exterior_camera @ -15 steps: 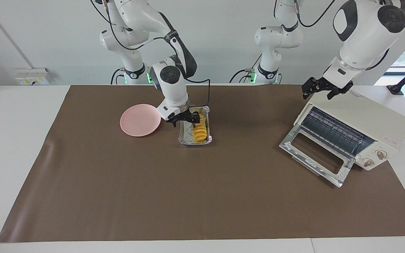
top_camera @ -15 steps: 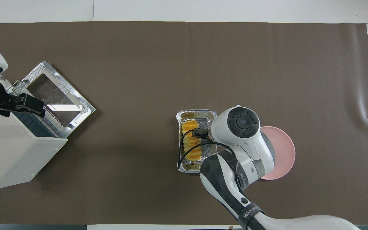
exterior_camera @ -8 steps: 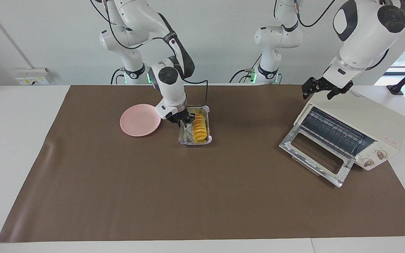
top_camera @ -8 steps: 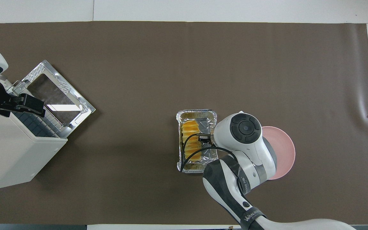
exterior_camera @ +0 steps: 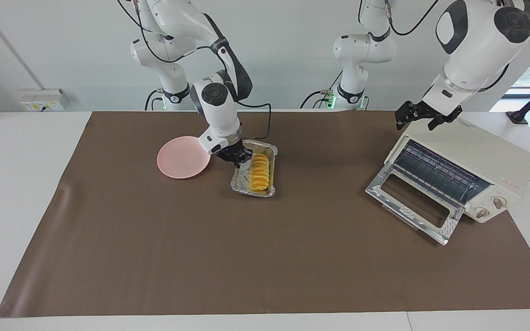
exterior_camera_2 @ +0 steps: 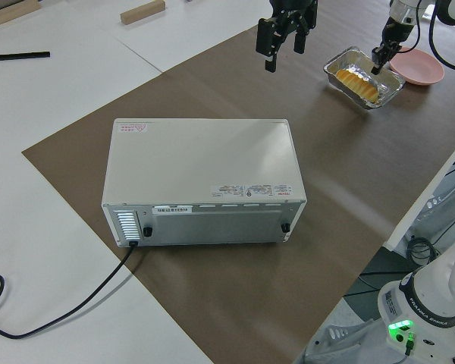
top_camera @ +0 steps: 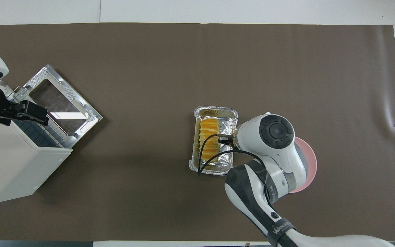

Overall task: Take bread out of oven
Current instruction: 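Grasp the foil tray edge and drag it beside the pink plate, then grasp the yellow bread slices in the tray with the right gripper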

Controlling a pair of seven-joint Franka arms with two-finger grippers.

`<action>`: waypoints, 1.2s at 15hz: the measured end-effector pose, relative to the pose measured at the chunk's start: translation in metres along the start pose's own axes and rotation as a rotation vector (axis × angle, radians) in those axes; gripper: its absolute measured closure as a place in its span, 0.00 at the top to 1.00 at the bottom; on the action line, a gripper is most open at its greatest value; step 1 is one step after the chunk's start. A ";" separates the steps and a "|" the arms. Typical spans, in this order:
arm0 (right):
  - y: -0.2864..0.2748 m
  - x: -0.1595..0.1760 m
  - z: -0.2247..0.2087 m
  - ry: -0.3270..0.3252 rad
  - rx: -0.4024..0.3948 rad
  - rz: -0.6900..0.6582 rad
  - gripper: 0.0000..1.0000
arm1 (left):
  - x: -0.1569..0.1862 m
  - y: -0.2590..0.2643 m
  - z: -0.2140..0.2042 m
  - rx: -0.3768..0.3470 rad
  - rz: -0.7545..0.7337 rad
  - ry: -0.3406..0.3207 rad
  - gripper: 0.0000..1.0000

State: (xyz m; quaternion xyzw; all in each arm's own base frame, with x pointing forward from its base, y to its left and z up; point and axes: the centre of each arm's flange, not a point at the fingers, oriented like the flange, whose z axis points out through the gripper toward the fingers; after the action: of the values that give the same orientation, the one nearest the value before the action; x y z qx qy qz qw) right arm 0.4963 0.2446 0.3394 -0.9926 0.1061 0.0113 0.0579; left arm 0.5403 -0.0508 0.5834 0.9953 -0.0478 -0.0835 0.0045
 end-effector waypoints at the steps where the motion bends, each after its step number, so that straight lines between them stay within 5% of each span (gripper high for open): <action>1: 0.019 0.018 -0.007 0.013 0.006 -0.009 0.02 | 0.000 0.000 0.000 0.000 0.000 0.000 1.00; 5: 0.115 0.081 -0.031 0.062 0.017 -0.041 0.02 | 0.000 0.000 0.000 0.000 0.000 0.000 1.00; 11: 0.235 0.119 -0.033 0.066 0.005 -0.063 0.02 | 0.000 0.000 0.000 0.000 0.000 0.000 1.00; 18: 0.234 0.120 -0.020 0.047 0.005 -0.077 0.02 | 0.000 0.000 0.000 0.000 0.000 0.000 1.00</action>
State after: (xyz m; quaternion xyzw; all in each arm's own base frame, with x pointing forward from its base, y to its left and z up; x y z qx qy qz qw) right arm 0.5643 -0.0103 0.3289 -0.9958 0.0691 -0.0144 0.0585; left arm 0.5403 -0.0508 0.5834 0.9953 -0.0478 -0.0835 0.0045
